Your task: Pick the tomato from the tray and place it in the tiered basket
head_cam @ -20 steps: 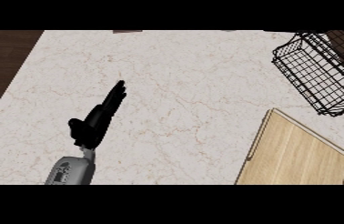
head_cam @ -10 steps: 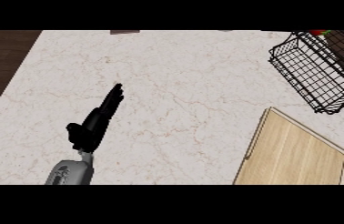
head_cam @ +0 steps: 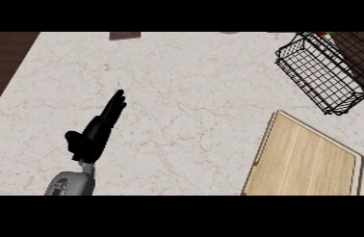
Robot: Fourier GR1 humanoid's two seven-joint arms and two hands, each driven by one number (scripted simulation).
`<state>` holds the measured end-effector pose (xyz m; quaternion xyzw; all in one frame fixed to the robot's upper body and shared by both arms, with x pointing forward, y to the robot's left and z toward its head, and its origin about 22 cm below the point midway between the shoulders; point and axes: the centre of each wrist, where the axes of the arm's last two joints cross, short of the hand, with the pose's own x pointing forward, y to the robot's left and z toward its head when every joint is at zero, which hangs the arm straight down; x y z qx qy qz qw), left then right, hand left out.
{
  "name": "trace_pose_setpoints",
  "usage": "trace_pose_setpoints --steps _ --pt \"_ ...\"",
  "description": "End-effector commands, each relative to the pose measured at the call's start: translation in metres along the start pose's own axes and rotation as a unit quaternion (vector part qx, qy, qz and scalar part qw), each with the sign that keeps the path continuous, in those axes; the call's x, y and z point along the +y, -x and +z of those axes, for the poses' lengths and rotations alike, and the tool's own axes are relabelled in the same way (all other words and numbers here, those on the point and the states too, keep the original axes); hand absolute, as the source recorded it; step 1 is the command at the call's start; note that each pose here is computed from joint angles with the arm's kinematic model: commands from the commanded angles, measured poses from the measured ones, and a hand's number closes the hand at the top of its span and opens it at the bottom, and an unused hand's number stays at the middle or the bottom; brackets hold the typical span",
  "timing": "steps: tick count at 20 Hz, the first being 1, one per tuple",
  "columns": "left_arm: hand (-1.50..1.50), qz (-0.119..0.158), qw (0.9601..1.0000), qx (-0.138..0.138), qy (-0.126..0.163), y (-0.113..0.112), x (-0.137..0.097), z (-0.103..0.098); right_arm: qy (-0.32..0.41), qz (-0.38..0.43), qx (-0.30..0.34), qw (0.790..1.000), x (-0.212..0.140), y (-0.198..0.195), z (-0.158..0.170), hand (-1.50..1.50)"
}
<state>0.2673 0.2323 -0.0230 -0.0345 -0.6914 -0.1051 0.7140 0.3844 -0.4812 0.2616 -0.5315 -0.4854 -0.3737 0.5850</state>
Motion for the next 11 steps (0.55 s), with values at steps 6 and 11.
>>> trace_pose_setpoints --steps 6,11 --pt "0.00 0.009 0.9995 0.017 -0.023 0.005 0.011 0.008 0.052 -0.068 -0.039 0.996 -0.084 0.031 -0.047 -1.50" --pt "0.00 0.004 0.9991 0.011 -0.042 0.013 0.014 0.022 0.019 -0.040 -0.041 0.998 -0.156 0.038 -0.070 -1.50"
